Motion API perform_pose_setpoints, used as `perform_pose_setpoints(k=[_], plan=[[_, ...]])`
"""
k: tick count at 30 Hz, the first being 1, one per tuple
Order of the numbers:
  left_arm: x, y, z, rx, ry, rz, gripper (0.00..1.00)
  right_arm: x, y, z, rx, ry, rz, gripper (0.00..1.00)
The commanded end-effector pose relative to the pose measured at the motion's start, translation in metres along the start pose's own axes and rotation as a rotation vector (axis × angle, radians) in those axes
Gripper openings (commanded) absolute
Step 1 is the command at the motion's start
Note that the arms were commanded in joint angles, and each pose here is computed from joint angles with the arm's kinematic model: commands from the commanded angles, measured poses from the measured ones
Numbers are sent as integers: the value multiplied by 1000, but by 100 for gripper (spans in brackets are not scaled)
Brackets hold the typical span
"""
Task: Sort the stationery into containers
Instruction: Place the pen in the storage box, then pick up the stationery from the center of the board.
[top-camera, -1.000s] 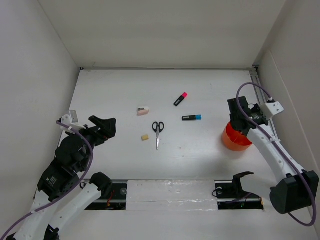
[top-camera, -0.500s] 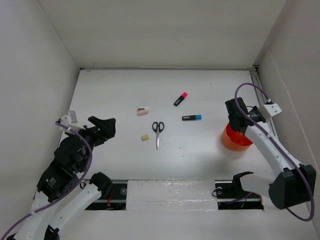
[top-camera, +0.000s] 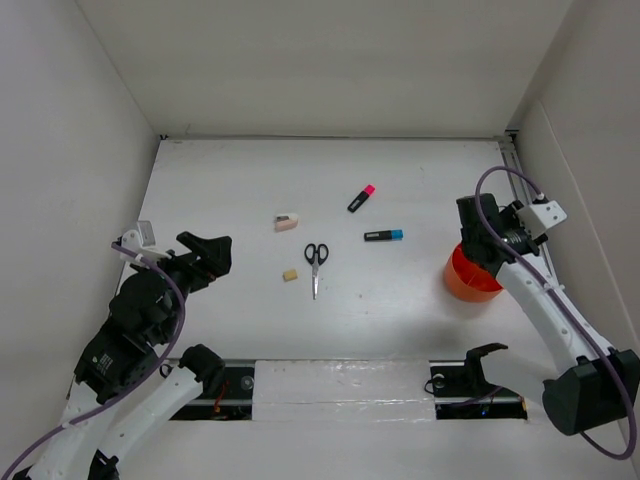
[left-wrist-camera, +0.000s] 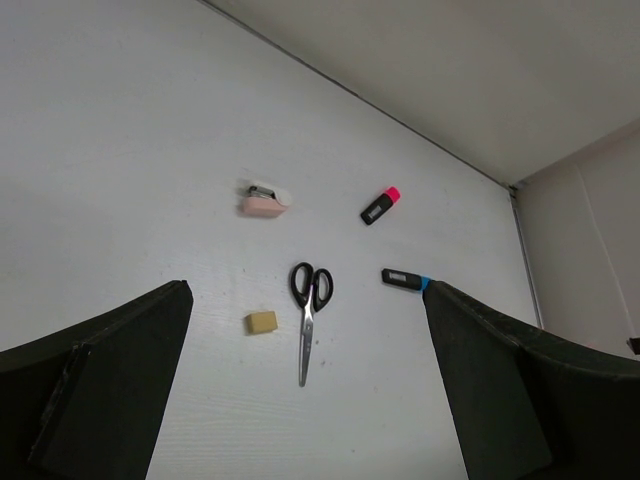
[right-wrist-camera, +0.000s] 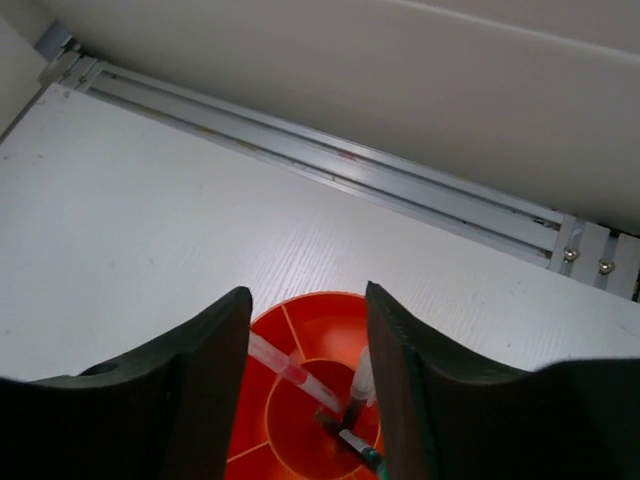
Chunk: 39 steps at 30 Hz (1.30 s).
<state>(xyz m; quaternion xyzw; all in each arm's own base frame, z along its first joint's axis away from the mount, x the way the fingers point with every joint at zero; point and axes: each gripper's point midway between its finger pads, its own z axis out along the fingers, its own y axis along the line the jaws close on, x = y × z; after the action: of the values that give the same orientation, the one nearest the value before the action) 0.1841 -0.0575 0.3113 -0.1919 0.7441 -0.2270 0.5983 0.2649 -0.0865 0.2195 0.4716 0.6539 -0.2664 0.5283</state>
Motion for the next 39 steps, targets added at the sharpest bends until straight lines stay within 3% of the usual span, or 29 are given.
perform_pose_setpoints(k=[1, 2, 5, 6, 11, 16, 21, 25, 32, 39], plan=[[-4, -5, 6, -3, -12, 4, 100, -13, 18, -16, -121, 3, 25, 58], [-3, -3, 8, -20, -12, 1, 100, -12, 29, -23, -184, 26, 38, 62], [13, 0, 25, -90, 53, 36, 100, -26, 47, -48, -346, 50, 60, 95], [15, -1, 28, -104, 69, 48, 100, -28, 57, -57, -411, 69, 82, 99], [58, -9, 69, -197, 226, 51, 100, -52, 85, -111, -668, 106, 61, 99], [86, -22, 106, -248, 320, 40, 100, -39, 111, -165, -893, 154, -121, 99], [116, -21, 126, -275, 387, 4, 100, -33, 112, -240, -1260, 276, -143, 97], [171, -1, 137, -332, 513, 4, 100, -33, 97, -257, -1357, 305, -133, 91], [229, 25, 154, -440, 615, 16, 100, -23, 70, -277, -1524, 356, -147, 84], [250, 34, 162, -522, 651, 22, 96, -34, 49, -281, -1588, 350, -139, 82]])
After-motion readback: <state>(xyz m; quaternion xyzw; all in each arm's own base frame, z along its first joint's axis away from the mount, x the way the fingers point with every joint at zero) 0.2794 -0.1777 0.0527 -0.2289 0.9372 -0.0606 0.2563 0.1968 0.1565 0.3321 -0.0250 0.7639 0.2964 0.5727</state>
